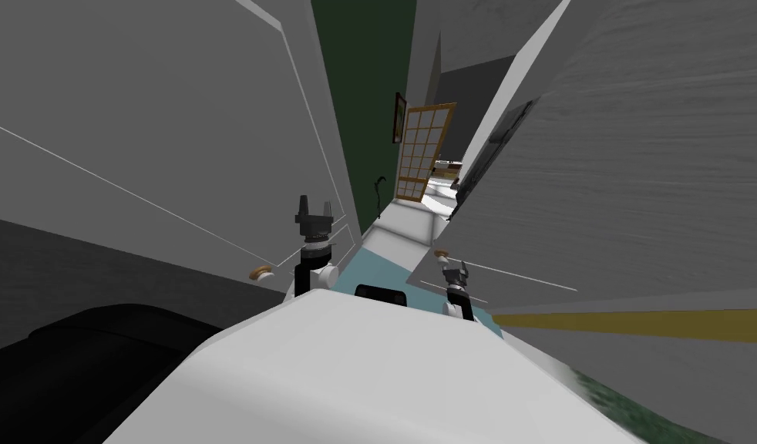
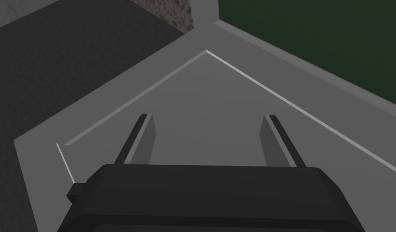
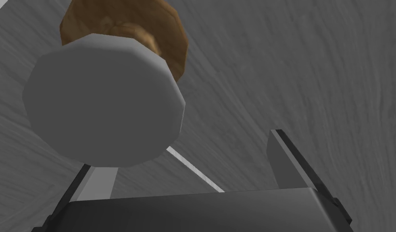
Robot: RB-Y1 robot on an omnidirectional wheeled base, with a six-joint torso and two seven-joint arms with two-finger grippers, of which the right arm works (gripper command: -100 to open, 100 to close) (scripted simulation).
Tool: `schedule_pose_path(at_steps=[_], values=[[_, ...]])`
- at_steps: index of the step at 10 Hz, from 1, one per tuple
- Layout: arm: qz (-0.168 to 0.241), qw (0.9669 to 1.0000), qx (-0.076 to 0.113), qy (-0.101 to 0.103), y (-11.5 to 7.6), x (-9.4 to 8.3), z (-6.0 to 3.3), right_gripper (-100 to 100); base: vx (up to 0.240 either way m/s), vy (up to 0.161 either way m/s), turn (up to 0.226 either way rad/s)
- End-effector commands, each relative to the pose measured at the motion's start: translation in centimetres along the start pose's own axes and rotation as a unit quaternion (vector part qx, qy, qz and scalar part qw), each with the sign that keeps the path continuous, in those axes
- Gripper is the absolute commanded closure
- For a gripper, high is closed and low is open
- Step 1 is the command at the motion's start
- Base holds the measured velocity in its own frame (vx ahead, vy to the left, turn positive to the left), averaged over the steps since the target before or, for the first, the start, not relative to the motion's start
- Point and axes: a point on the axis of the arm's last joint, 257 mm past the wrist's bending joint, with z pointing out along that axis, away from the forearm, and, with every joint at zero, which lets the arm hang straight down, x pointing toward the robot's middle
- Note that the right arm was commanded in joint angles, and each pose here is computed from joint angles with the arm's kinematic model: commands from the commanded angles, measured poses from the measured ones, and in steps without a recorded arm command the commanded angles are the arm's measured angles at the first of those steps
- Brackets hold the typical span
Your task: Pull the door open
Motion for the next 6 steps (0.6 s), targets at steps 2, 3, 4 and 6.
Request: schedule_pose_path(at_steps=[2, 3, 4, 6], values=[[0.047, 0.9989, 0.004, 0.008, -1.32, 1.49, 0.32, -100, -0.04, 0.004, 0.051], [0.053, 0.9986, 0.004, 0.008, -1.32, 1.49, 0.32, -100, -0.026, 0.019, 0.046], [0.077, 0.997, 0.004, 0.007, -1.52, 1.76, 0.44, -100, -0.051, 0.023, 0.042], [0.109, 0.994, 0.003, 0.005, -1.73, 2.05, 0.56, -100, -0.056, 0.007, 0.013]])
